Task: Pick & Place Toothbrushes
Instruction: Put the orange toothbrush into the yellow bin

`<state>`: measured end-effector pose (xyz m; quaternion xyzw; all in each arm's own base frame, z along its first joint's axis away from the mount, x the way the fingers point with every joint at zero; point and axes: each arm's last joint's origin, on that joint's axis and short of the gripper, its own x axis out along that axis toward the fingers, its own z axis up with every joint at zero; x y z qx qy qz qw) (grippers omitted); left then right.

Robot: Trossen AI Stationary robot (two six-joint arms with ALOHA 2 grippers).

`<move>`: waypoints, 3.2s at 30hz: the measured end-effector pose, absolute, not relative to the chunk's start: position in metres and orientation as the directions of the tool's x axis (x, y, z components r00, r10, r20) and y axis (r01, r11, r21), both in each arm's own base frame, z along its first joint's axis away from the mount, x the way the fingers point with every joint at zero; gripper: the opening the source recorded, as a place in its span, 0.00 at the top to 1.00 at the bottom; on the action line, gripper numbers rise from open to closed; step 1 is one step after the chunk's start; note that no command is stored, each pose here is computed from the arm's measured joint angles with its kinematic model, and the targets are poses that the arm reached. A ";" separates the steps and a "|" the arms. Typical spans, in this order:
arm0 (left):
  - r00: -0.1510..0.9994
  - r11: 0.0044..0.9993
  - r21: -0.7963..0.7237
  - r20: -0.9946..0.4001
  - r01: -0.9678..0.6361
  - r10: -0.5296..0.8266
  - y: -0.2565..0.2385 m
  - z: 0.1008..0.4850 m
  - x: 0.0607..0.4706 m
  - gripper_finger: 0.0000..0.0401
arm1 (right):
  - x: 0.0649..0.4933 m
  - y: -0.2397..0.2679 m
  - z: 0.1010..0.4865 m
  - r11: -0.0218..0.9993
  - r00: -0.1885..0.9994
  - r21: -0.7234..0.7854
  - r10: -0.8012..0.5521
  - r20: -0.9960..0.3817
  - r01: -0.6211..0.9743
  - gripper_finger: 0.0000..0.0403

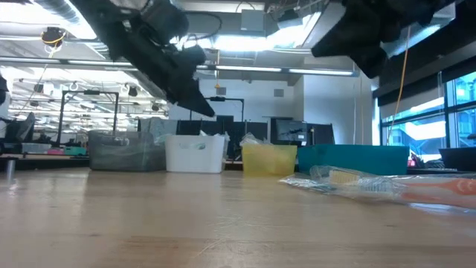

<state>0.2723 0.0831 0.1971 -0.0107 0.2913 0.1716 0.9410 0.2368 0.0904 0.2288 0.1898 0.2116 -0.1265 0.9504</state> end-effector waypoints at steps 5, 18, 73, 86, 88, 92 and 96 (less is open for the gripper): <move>0.791 0.957 0.037 -0.554 -0.287 0.259 0.059 0.206 0.261 0.99 | 0.241 0.092 0.243 0.915 0.890 0.277 -0.155 -0.429 0.293 0.99; 0.808 0.960 -0.099 -0.567 -0.261 0.162 0.004 0.179 0.237 0.99 | 0.250 0.099 0.281 0.923 0.777 0.220 -0.118 -0.618 0.315 0.99; 0.726 0.964 -0.114 -0.681 -0.240 0.100 -0.016 0.168 0.227 0.99 | 0.300 0.117 0.144 0.558 0.261 0.194 -0.043 -0.964 0.807 0.52; 0.724 0.964 -0.113 -0.682 -0.240 0.101 -0.016 0.168 0.227 0.99 | 0.292 0.115 0.141 0.489 0.172 0.132 -0.037 -0.984 0.862 0.70; 0.724 0.964 -0.112 -0.683 -0.240 0.101 -0.016 0.168 0.227 0.99 | 0.290 0.114 0.141 0.473 0.146 0.109 -0.041 -0.989 0.874 0.73; 0.724 0.964 -0.112 -0.683 -0.240 0.101 -0.016 0.168 0.227 0.99 | 0.287 0.113 0.141 0.451 0.116 0.083 -0.045 -0.992 0.889 0.79; 0.723 0.965 -0.111 -0.683 -0.239 0.101 -0.016 0.168 0.227 0.99 | 0.287 0.113 0.141 0.451 0.113 0.081 -0.046 -0.992 0.889 0.85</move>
